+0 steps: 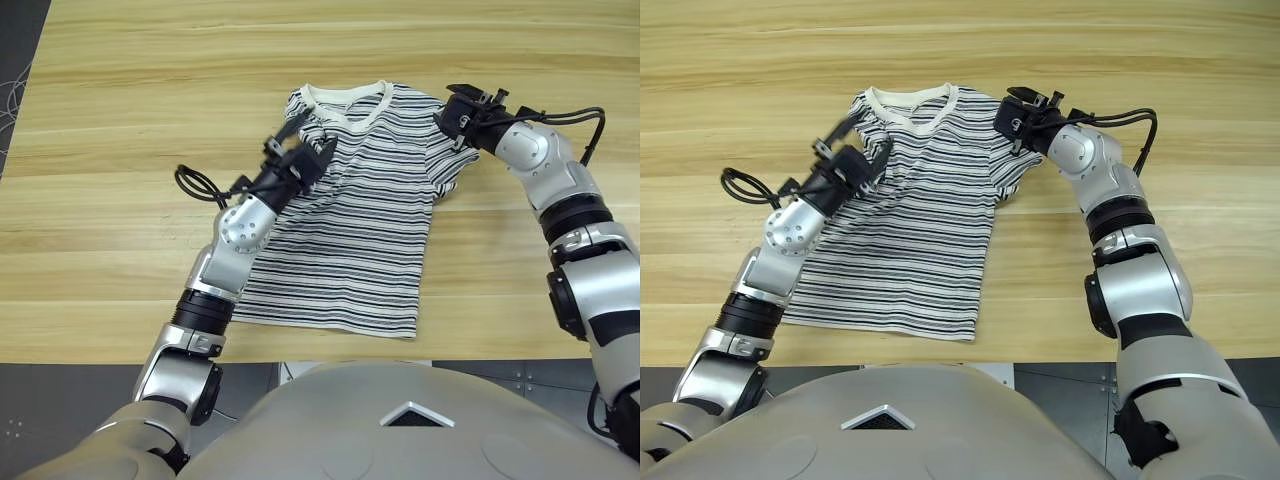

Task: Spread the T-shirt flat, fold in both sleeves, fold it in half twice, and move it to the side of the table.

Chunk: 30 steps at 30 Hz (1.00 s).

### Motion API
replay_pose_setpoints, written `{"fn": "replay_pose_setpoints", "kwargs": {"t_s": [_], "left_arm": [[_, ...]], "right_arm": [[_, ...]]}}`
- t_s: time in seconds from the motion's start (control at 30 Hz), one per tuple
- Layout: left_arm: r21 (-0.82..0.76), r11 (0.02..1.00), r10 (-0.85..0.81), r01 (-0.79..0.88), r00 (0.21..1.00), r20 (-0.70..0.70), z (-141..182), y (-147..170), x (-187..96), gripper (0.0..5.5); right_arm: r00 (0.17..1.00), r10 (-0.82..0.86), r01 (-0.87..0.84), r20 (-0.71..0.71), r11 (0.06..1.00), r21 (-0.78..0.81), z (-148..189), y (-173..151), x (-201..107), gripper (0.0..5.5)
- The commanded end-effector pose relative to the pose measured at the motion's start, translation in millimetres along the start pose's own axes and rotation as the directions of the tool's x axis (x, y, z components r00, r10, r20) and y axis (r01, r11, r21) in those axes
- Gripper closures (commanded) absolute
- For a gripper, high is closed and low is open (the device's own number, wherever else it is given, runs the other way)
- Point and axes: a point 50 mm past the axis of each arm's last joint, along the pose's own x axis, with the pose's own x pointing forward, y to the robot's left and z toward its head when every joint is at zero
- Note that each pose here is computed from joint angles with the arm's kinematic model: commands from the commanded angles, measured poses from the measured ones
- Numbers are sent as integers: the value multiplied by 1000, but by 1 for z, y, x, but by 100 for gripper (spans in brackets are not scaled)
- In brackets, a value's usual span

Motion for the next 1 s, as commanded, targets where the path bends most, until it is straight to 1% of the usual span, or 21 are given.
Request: {"fn": "replay_pose_setpoints", "kwargs": {"t_s": [0.03,0.1,0.2,0.27,0.37,0.6,0.77,1.0], "left_arm": [[26,988,151,-151,988,-10,-2,29,9,295],[42,982,187,-186,982,-36,-8,37,12,295],[49,965,261,-257,939,-222,-35,53,17,295],[25,961,266,-276,895,-359,-54,57,18,295],[-18,961,237,-278,849,-472,-73,56,23,295],[-77,962,172,-263,799,-576,-90,42,29,295],[-173,961,58,-215,770,-635,-97,21,29,295],[-231,954,34,-193,832,-553,-79,11,40,295]], "right_arm": [[1000,-1,1,8,1000,-14,4,-4,1,322],[1000,0,0,8,1000,-14,3,-4,1,322],[1000,-2,3,6,1000,-14,3,-4,1,322],[1000,-3,3,5,1000,-14,2,-4,1,322],[1000,-5,5,4,1000,-14,2,-5,1,322],[1000,-7,7,4,1000,-18,1,-7,-1,322],[1000,-7,7,4,1000,-18,0,-6,-2,322],[1000,-7,7,6,1000,-15,1,-6,-2,322]]}}
